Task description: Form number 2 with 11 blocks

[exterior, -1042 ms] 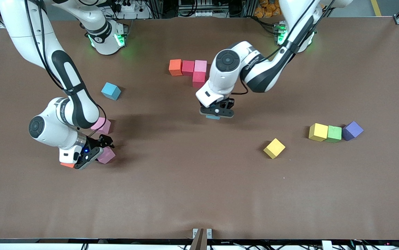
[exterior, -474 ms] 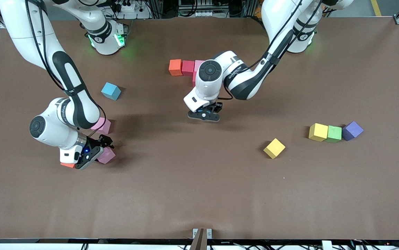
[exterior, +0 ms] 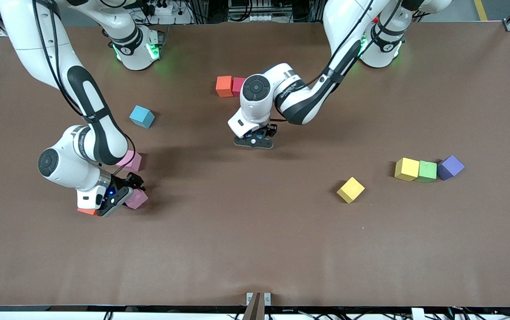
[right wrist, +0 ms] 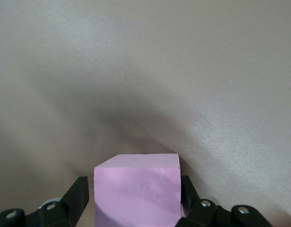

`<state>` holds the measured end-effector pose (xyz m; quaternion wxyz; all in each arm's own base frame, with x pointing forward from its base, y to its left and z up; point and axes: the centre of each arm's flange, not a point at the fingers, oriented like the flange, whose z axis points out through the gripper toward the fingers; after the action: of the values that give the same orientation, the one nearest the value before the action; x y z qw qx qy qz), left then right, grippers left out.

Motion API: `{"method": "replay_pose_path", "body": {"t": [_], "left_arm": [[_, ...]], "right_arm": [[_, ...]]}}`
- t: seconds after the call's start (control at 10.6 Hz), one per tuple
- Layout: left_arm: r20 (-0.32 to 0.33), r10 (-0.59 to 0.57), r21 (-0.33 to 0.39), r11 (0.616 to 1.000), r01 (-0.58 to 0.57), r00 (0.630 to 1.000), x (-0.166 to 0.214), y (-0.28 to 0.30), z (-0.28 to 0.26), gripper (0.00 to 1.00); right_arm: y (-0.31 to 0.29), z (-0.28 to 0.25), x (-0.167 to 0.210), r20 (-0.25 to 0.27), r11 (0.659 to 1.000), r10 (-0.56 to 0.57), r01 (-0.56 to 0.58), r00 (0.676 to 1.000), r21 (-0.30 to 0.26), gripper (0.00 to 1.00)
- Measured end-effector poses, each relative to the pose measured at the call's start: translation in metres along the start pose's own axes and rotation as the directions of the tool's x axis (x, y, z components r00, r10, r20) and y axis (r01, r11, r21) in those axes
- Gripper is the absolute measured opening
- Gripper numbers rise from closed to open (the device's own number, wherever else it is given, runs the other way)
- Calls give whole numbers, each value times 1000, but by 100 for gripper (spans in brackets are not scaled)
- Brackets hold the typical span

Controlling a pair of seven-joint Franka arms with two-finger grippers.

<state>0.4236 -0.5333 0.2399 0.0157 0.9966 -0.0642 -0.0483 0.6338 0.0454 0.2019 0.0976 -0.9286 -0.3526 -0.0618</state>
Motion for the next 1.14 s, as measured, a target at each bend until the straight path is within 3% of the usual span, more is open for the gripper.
{"method": "replay_pose_path", "body": {"t": [0.19,0.28,0.85,1.14], "left_arm": [[15,-1,9,1000,1,1000,-7,5,12,56],[18,-12,11,1000,11,1000,-9,7,14,56],[61,-61,-8,998,61,996,-26,23,19,56],[77,-105,14,994,104,991,-30,22,26,56]], "right_arm": [[0,0,0,0,1000,-7,7,1000,0,81],[0,-1,0,-1,1000,-8,8,1000,-2,64],[-7,-2,10,-6,1000,-30,30,1000,5,59],[-26,-5,30,13,996,-71,70,997,61,59]]}}
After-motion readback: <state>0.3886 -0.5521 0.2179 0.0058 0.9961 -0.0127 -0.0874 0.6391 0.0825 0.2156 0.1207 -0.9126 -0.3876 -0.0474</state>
